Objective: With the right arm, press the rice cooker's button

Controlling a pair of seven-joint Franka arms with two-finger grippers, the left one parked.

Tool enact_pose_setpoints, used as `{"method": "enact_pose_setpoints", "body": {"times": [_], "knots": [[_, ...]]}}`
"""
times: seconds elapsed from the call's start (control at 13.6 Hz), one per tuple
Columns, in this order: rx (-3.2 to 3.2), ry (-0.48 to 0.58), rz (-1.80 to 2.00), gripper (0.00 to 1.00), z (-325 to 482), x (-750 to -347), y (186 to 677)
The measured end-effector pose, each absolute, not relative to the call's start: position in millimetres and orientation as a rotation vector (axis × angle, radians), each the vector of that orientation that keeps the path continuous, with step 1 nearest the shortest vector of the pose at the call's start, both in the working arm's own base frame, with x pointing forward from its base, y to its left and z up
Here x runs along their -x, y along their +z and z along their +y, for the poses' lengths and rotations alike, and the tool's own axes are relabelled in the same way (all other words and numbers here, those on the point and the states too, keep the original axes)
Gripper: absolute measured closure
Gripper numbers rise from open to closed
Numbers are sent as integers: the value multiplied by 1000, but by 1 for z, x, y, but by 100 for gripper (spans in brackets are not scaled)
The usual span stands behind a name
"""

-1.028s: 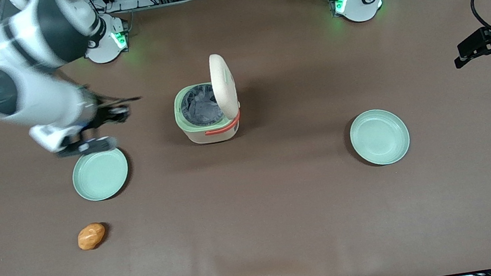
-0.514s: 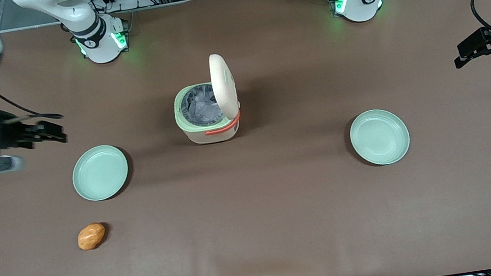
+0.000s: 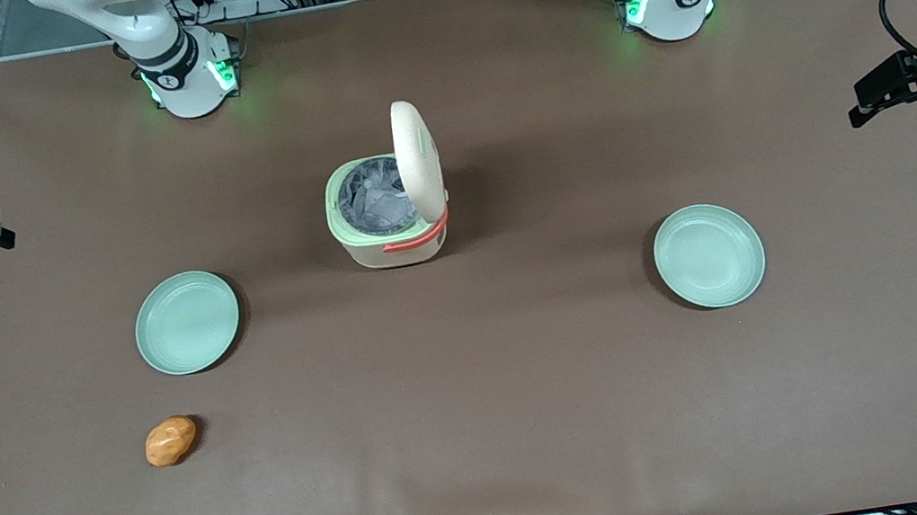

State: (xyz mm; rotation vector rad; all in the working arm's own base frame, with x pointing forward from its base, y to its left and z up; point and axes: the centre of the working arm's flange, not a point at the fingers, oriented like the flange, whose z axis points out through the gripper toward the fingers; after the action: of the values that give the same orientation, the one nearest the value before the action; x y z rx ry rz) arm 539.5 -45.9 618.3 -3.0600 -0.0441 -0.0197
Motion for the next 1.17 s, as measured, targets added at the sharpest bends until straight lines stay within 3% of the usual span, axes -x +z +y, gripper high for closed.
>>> {"method": "enact_pose_setpoints", "body": {"times": [0.37, 0.73, 1.17], "knots": [[3088, -28, -28, 0, -53, -531, 656], [3103, 78, 26, 0, -54, -525, 651], [3108, 94, 171, 0, -46, -524, 653]]}}
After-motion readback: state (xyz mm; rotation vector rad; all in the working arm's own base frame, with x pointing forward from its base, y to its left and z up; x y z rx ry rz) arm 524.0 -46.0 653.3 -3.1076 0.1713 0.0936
